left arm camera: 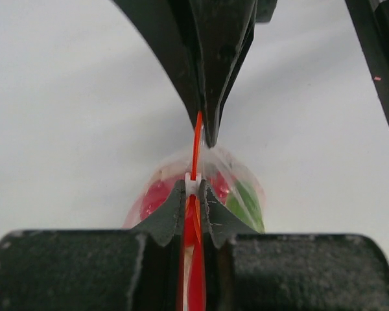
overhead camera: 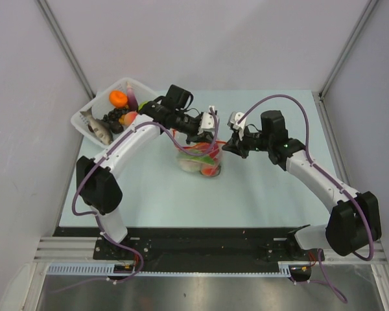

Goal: Place the food in the zip-top bag and seal the zipper
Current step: Zip the zipper food storage bag at the center of the board.

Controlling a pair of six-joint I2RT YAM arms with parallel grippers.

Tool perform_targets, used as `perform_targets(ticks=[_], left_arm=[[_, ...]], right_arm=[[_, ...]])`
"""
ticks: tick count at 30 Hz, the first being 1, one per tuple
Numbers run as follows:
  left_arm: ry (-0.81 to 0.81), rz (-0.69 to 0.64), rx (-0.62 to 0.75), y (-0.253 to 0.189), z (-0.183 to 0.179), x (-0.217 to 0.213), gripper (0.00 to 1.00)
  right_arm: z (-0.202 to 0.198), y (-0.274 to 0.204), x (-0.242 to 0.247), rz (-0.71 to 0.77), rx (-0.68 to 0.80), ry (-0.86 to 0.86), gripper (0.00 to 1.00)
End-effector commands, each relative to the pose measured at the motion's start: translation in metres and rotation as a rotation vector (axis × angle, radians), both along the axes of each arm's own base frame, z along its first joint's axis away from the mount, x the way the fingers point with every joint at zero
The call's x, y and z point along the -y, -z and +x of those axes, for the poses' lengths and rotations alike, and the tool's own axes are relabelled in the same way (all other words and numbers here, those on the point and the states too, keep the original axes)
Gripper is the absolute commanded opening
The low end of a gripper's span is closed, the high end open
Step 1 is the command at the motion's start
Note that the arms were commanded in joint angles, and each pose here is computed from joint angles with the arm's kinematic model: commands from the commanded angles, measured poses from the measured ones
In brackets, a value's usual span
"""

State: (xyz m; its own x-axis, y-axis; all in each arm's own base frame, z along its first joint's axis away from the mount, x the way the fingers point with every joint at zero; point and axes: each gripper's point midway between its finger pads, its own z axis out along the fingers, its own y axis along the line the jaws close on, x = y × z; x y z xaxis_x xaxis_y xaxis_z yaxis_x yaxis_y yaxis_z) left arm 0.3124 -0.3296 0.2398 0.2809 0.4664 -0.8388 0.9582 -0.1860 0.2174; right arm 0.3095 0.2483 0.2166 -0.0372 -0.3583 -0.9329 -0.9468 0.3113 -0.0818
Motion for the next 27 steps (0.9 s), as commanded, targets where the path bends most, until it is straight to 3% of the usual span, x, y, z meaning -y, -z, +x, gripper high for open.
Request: perform_targets(ticks=[1,27], left_arm=[[-0.042,0.057,0.057,-0.001,0.02,-0.026,0.02],[-0.25,0.233,0.149,-0.006,0.068,-0.132,0.02]], right_arm=[[-0.001,-0.024,0.007,0.036,0.07,-0.005,0.0],[0.016,-0.017,0.08,-0.055,0.095,0.153,0.0]])
